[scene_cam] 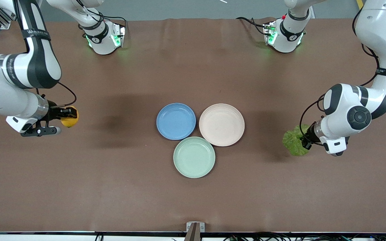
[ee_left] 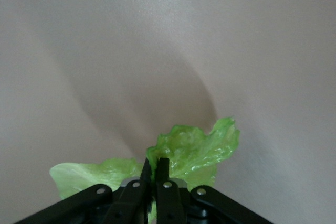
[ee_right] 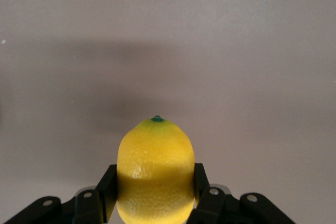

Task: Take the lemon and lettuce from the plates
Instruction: 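Carry the lemon off the blue plate while the left gripper carries the lettuce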

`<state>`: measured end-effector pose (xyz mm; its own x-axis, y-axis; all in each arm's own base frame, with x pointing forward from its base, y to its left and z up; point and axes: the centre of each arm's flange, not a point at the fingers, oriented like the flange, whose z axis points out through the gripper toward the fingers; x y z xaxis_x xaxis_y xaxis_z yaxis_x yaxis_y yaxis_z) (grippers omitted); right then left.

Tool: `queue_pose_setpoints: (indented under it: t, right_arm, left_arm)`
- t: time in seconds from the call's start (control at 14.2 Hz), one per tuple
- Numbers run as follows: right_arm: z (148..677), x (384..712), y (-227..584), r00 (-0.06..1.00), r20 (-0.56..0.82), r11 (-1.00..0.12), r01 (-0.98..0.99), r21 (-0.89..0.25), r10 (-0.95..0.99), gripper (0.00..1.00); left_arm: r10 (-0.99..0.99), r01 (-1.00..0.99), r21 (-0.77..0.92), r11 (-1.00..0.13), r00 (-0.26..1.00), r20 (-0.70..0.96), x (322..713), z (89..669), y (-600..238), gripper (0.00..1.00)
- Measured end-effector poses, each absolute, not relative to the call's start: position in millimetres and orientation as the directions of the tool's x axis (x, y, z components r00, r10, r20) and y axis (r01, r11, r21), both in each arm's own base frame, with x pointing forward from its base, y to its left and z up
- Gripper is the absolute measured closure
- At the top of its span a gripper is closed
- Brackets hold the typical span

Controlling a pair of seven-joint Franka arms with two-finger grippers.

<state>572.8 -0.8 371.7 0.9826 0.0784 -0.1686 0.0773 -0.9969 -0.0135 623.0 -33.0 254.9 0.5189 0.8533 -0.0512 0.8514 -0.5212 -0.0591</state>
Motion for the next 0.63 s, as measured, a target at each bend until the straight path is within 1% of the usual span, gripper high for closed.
queue_pose_setpoints:
  t: [0.21,0.28,0.35,0.42,0.56,0.63]
  right_arm:
    - [322.1,560.9,-22.6,0.987,-0.151,-0.999,0.050,-0.002,0.049,0.40]
    - [307.9,558.9,-30.9,0.987,-0.154,-0.999,0.040,0.001,0.040,0.40]
    - [294.8,558.4,-38.3,0.987,-0.157,-0.999,0.033,0.005,0.031,0.40]
    - [283.1,559.1,-44.5,0.987,-0.156,-1.000,0.026,0.008,0.024,0.40]
    - [263.0,560.1,-50.6,0.987,-0.159,-1.000,0.017,0.009,0.015,0.40]
    - [254.4,560.6,-51.9,0.987,-0.159,-1.000,0.015,0.009,0.014,0.40]
  left_arm:
    - [0.843,0.842,-0.052,-0.536,0.532,-0.083,623.2,227.2,-21.2,0.95]
    - [0.842,0.842,-0.047,-0.538,0.533,-0.088,623.4,220.8,-21.0,0.91]
    - [0.841,0.841,-0.043,-0.539,0.534,-0.092,623.6,216.6,-22.1,0.83]
    - [0.840,0.841,-0.040,-0.540,0.535,-0.094,623.7,215.1,-23.2,0.72]
    - [0.837,0.839,-0.029,-0.543,0.539,-0.087,626.3,221.4,-25.6,0.53]
    - [0.836,0.838,-0.017,-0.545,0.543,-0.078,628.9,229.6,-26.8,0.42]
